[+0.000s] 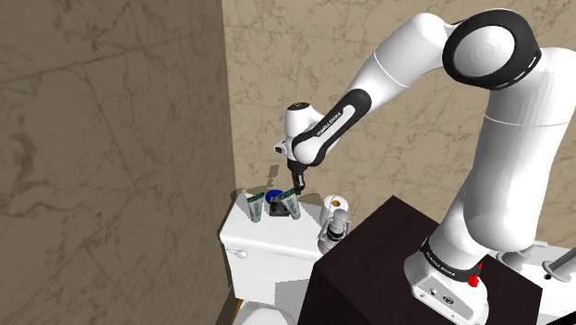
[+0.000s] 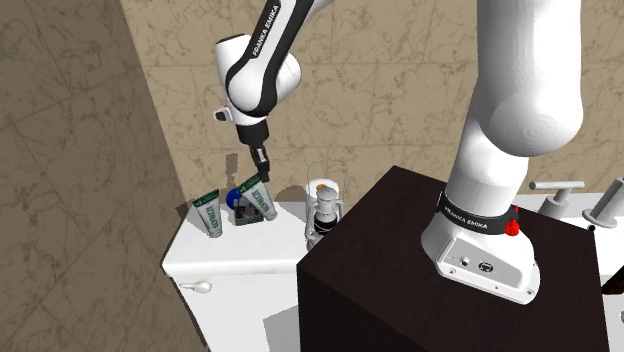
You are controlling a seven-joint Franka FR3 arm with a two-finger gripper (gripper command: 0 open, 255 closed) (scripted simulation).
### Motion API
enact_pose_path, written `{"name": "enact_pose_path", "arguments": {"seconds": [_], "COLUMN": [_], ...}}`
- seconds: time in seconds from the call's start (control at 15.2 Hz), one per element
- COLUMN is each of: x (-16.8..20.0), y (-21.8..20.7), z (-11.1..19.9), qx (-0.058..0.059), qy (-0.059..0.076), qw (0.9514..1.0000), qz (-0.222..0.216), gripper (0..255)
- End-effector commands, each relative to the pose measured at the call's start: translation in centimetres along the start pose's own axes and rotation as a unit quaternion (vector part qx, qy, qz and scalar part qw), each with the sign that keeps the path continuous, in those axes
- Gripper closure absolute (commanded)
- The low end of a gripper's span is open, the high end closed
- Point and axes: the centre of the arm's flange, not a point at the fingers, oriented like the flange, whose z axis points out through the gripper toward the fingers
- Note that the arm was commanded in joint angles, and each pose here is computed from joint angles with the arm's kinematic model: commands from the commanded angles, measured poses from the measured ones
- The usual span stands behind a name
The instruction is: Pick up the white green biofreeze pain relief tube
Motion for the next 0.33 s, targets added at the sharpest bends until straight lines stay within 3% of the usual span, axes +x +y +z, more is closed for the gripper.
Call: {"name": "enact_pose_path", "arguments": {"seconds": [0.0, 0.26], "x": [-0.1, -0.2], "y": [0.0, -0.1], "z": [-1.1, -2.3], "qx": [0.000, 0.000], "qy": [0.000, 0.000], "qw": [1.0000, 1.0000], "qz": [0.000, 0.000], "gripper": [255, 255]}}
